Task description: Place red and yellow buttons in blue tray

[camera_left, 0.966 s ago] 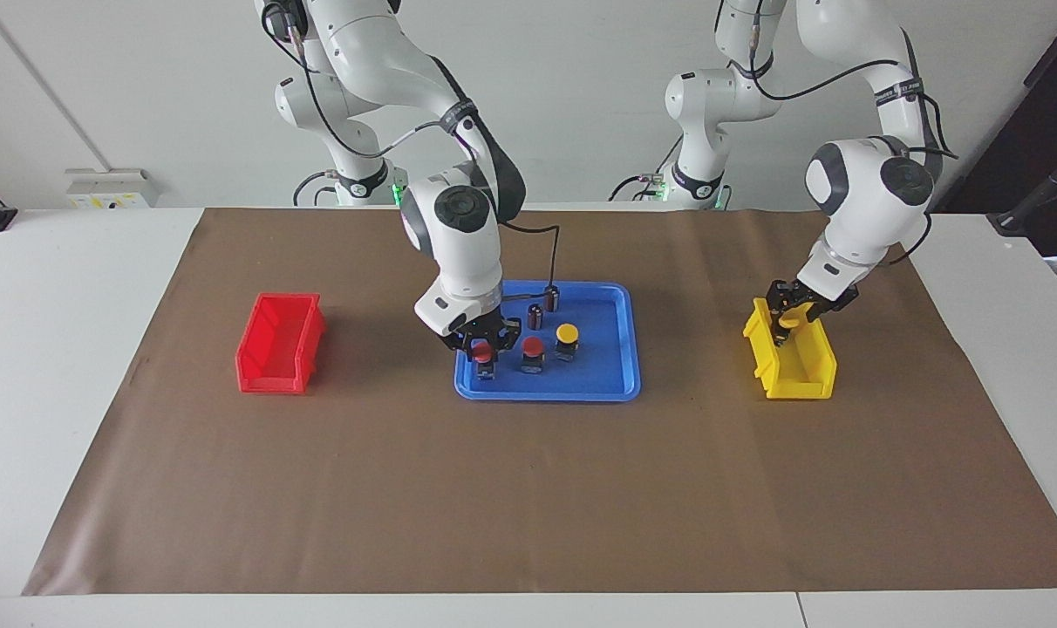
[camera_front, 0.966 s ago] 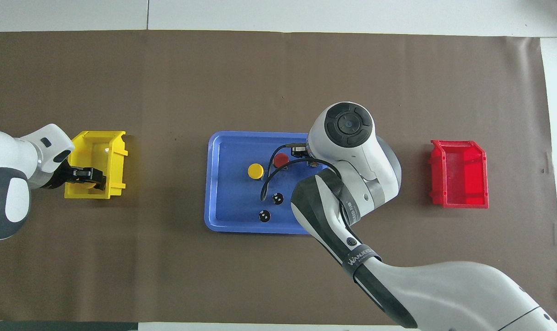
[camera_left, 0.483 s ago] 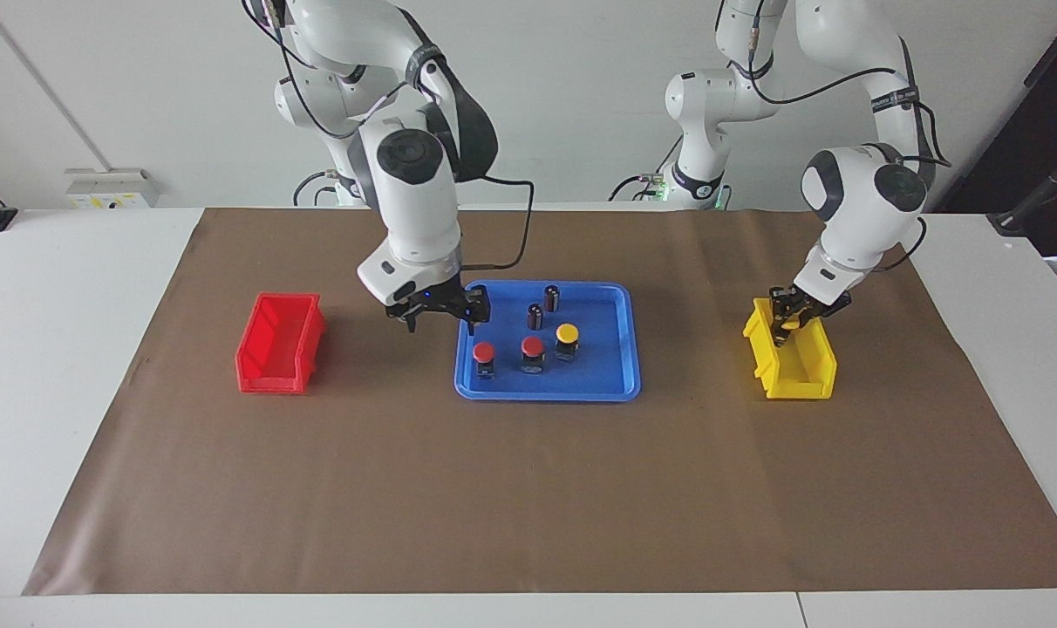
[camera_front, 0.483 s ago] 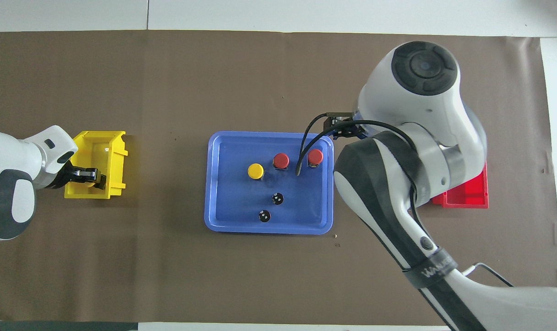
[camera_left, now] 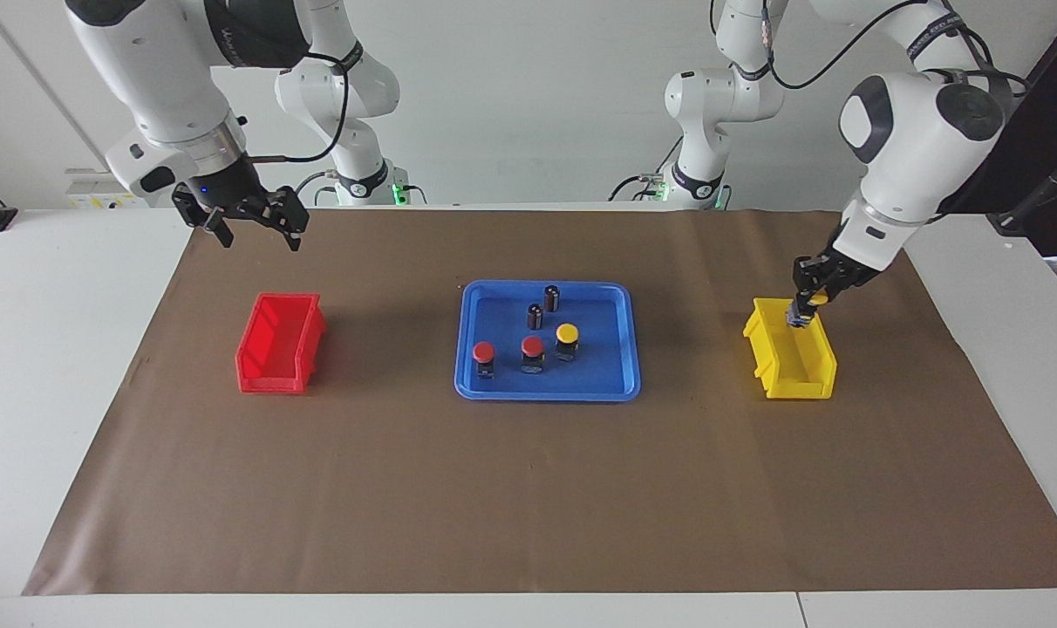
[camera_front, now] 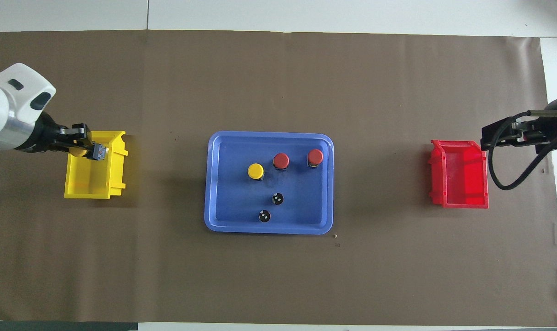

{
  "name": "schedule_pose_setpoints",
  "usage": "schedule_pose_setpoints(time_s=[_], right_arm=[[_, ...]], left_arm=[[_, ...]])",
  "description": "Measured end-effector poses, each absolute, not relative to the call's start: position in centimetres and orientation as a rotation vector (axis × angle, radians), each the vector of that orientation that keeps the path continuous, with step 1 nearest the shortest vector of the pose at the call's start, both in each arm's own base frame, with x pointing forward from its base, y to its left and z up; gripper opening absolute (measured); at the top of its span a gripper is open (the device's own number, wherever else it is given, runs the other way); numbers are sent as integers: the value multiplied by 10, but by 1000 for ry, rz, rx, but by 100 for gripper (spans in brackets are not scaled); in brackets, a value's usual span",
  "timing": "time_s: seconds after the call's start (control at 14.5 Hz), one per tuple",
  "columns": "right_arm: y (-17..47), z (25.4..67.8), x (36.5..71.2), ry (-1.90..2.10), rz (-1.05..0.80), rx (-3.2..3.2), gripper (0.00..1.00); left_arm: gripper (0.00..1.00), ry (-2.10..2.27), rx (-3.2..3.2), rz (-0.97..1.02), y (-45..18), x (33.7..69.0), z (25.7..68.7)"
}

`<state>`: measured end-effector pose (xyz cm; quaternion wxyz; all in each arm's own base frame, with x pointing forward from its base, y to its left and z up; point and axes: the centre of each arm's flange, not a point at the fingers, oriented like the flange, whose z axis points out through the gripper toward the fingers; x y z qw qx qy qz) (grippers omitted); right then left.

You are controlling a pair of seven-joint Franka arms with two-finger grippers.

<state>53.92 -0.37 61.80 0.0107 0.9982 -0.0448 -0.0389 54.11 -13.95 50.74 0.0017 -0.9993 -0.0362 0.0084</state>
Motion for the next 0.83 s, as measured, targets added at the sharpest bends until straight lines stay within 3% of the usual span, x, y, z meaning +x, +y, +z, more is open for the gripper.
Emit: schedule_pose_setpoints(time_s=[0.14, 0.28, 0.83], right_arm=[[-20, 625, 539, -147, -118, 3117, 100], [-25, 624, 541, -140, -122, 3117, 100], [-20, 622, 541, -30, -144, 3116, 100]], left_arm=[[41, -119, -3129, 36, -236, 510, 480], [41, -109, -3128, 34, -285, 486, 454], [41, -139, -3165, -42, -332, 480, 360]])
